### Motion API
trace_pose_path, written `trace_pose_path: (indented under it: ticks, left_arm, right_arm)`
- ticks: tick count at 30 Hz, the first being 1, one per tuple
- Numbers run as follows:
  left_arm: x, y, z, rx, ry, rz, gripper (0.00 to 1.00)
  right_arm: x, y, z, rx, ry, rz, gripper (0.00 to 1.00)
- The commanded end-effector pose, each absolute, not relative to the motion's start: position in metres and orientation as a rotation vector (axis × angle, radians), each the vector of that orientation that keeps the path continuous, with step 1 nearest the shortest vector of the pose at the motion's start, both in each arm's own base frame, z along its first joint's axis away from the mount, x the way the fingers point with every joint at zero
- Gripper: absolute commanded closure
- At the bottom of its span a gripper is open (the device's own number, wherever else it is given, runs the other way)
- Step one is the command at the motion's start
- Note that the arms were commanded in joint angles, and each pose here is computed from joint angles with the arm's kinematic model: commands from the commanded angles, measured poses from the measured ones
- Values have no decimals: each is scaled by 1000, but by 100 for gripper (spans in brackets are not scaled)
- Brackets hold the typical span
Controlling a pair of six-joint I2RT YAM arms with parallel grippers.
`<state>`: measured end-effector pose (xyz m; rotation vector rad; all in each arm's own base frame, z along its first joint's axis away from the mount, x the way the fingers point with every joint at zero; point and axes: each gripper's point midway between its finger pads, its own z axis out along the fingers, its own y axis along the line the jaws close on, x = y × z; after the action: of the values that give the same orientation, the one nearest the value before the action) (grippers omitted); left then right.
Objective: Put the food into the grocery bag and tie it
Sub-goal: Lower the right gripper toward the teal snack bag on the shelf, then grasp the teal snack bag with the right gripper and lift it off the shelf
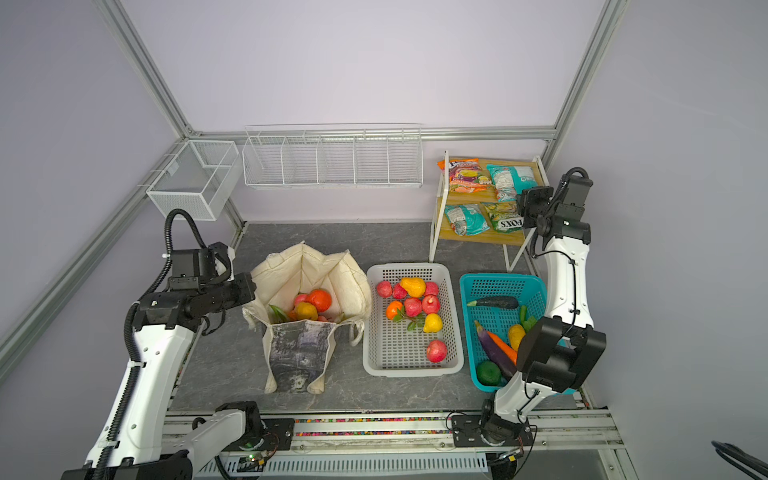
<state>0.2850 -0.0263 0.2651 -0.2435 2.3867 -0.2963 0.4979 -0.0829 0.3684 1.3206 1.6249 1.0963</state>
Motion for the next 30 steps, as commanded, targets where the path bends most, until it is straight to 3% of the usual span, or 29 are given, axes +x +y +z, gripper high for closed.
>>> trace_pose_path:
  ticks: [1,17,30]
  left_arm:
    - [287,-26,274,-228,2337,-305,100]
    - [285,-26,273,-226,2338,-304,100]
    - [282,-25,270,-230,2343,-295,100]
  right_arm:
    - [488,-80,404,1274,1570,1104,93]
    - [447,-74,525,1052,1401,1100,93]
    - [393,-42,576,912,1377,1124,93]
